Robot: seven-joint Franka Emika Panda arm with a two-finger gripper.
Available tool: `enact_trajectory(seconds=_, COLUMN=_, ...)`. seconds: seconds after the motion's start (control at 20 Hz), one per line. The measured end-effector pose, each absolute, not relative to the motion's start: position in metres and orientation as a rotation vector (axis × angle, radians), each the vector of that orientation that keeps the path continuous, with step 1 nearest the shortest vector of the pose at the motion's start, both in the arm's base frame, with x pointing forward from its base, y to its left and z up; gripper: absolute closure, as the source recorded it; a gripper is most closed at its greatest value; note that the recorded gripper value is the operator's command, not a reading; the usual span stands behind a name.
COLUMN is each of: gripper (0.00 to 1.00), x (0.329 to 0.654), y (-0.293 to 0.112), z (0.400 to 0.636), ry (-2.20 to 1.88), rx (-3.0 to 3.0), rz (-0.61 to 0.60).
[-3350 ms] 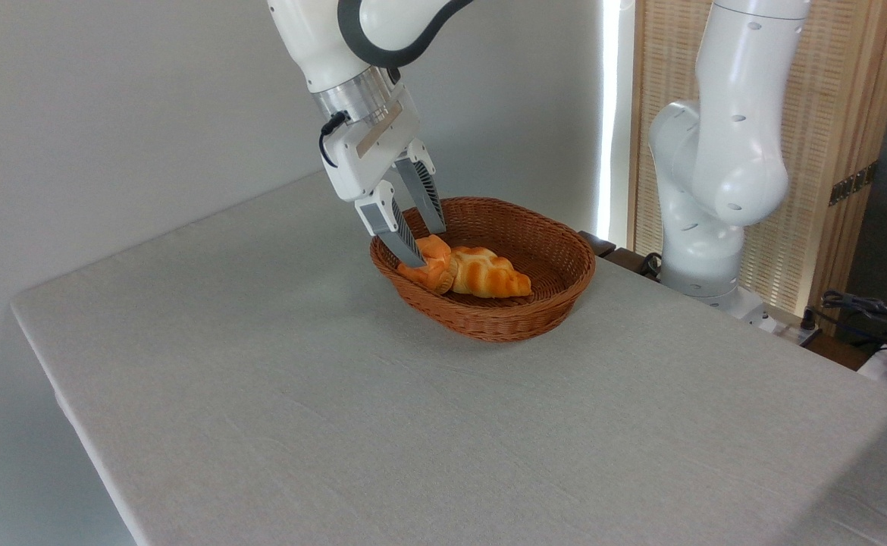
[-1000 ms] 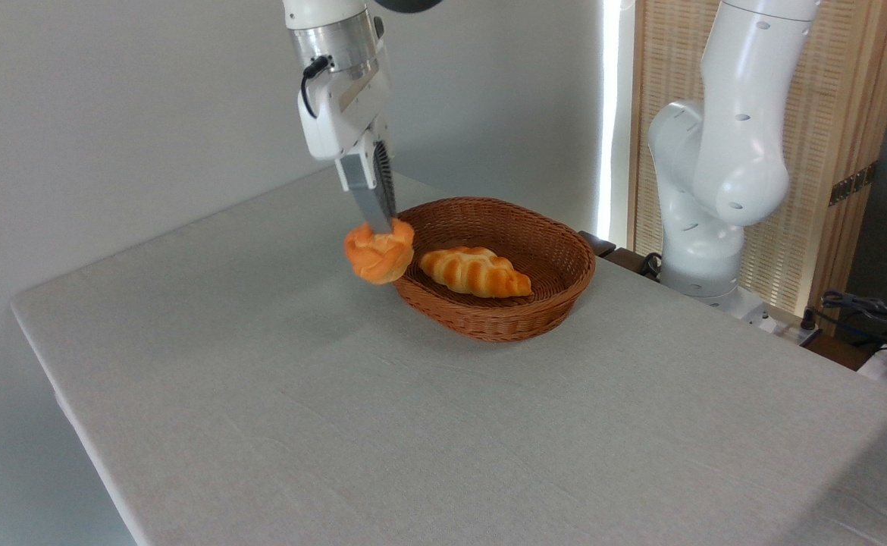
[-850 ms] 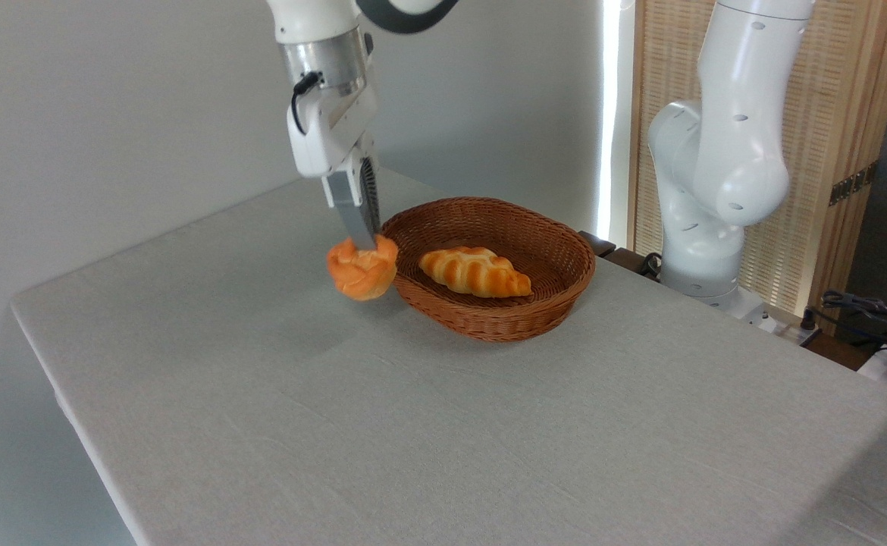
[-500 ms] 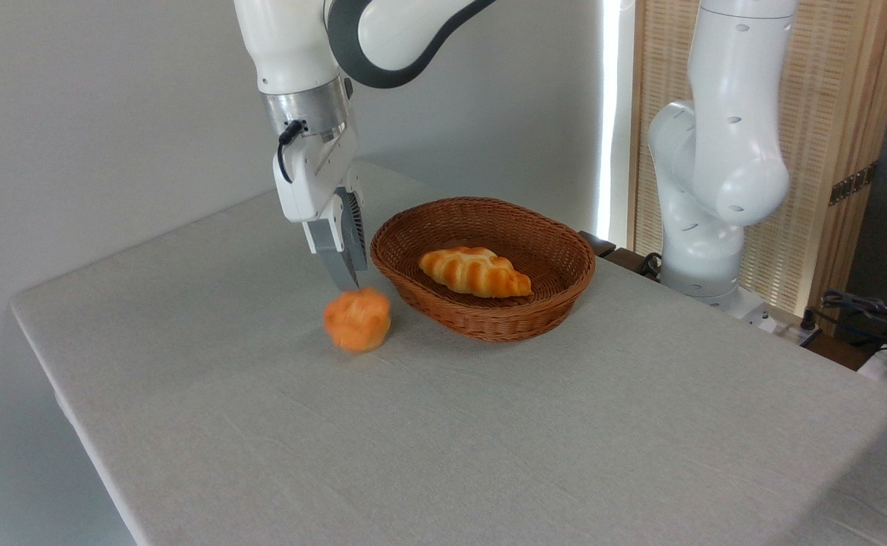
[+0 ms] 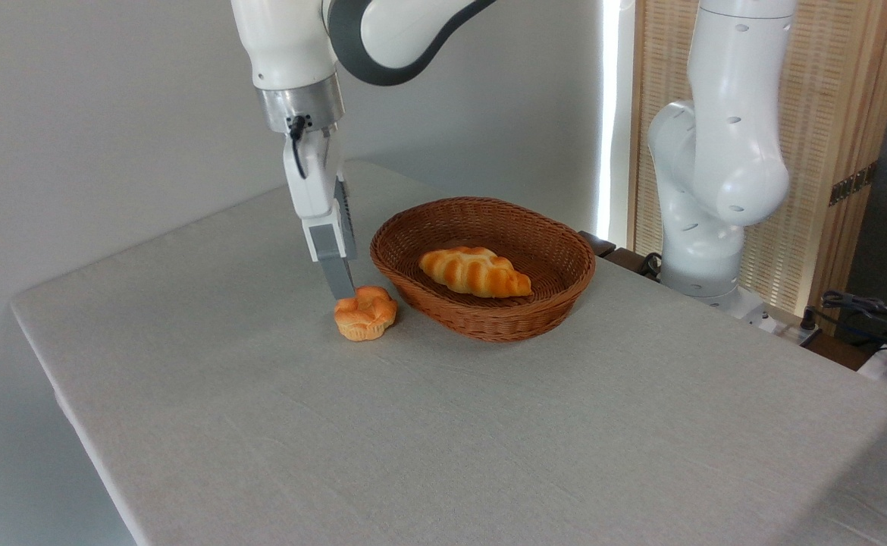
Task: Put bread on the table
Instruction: 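Lower the bun onto the table, open the gripper and raise it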
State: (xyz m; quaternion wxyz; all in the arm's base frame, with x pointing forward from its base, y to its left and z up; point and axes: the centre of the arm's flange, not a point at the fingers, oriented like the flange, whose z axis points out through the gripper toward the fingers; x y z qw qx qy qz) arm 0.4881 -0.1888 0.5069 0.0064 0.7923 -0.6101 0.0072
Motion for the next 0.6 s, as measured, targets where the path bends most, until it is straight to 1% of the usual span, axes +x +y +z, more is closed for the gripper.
enact_trajectory(seconds=0.1, gripper=0.0, x=0.498, y=-0.168, z=0.524, ry=-1.679, rx=2.641, rz=0.078)
enact_trajectory(seconds=0.2, gripper=0.0, x=0.506, y=-0.147, z=0.537, ry=-1.443, rx=2.77, rz=0.116)
enact_trajectory(seconds=0.4, gripper=0.0, x=0.513, y=-0.116, z=0.545, ry=-1.222, rx=2.863, rz=0.142)
enact_trajectory(seconds=0.6, gripper=0.0, x=0.523, y=-0.066, z=0.559, ry=-1.081, rx=2.91, rz=0.191)
